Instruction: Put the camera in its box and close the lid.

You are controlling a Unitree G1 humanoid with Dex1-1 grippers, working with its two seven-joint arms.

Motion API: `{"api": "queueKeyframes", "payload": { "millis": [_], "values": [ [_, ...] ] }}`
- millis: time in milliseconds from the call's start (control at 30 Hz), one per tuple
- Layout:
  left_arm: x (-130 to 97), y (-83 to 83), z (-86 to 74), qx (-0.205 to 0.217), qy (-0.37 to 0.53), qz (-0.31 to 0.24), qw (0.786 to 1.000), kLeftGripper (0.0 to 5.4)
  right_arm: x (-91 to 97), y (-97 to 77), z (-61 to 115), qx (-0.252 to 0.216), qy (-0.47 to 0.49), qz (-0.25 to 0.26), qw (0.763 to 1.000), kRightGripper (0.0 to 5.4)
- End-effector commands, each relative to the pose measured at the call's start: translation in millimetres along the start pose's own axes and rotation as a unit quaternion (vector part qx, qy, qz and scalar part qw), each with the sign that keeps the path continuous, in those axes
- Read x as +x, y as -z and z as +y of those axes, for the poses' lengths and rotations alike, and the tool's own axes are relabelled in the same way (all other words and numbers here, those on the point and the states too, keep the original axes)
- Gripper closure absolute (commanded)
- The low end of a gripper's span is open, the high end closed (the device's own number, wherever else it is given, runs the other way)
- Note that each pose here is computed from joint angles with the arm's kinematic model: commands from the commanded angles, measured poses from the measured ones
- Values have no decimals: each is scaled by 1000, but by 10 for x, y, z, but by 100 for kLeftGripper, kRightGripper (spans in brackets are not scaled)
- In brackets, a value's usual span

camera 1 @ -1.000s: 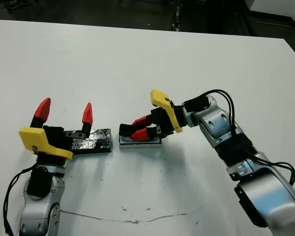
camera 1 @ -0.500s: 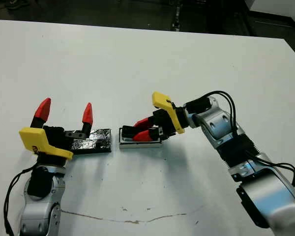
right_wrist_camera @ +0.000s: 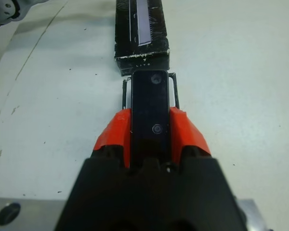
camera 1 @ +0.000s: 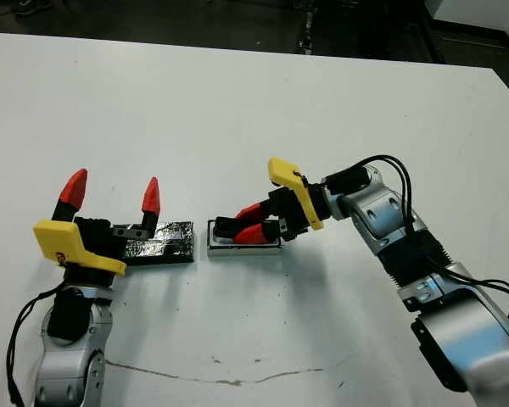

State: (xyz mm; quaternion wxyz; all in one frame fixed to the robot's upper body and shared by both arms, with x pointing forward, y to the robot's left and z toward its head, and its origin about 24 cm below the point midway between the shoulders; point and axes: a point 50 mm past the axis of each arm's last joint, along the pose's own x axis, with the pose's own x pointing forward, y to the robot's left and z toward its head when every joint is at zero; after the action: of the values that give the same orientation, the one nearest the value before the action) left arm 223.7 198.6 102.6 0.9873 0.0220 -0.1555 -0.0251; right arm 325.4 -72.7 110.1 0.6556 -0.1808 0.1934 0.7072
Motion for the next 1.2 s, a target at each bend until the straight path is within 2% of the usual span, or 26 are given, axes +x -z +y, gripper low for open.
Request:
{"api": "queueKeyframes", "payload": {
  "millis": [33,200,433,633,833,1133,1200],
  "values": [
    [-25,34,7,1,-1,11,1000,0,-153,137,-14,12,3,57,998,356],
    [-26,36,8,5,-3,10,1000,0,-144,98,-17,-26,-18,52,998,278],
    [-26,39,4,5,-2,12,1000,0,-167,67,-28,-39,-32,38,998,182],
    [-25,38,-1,1,1,12,1000,0,-259,-29,-14,-79,-17,31,996,90],
    [-31,40,2,1,1,13,1000,0,-446,-121,-3,-107,9,13,994,6],
    [-26,32,-6,-1,5,12,1000,0,-856,-295,78,-120,64,-71,988,3],
    [-24,30,-4,-2,4,11,1000,0,-959,-321,121,-93,96,-95,986,3]
  ]
}}
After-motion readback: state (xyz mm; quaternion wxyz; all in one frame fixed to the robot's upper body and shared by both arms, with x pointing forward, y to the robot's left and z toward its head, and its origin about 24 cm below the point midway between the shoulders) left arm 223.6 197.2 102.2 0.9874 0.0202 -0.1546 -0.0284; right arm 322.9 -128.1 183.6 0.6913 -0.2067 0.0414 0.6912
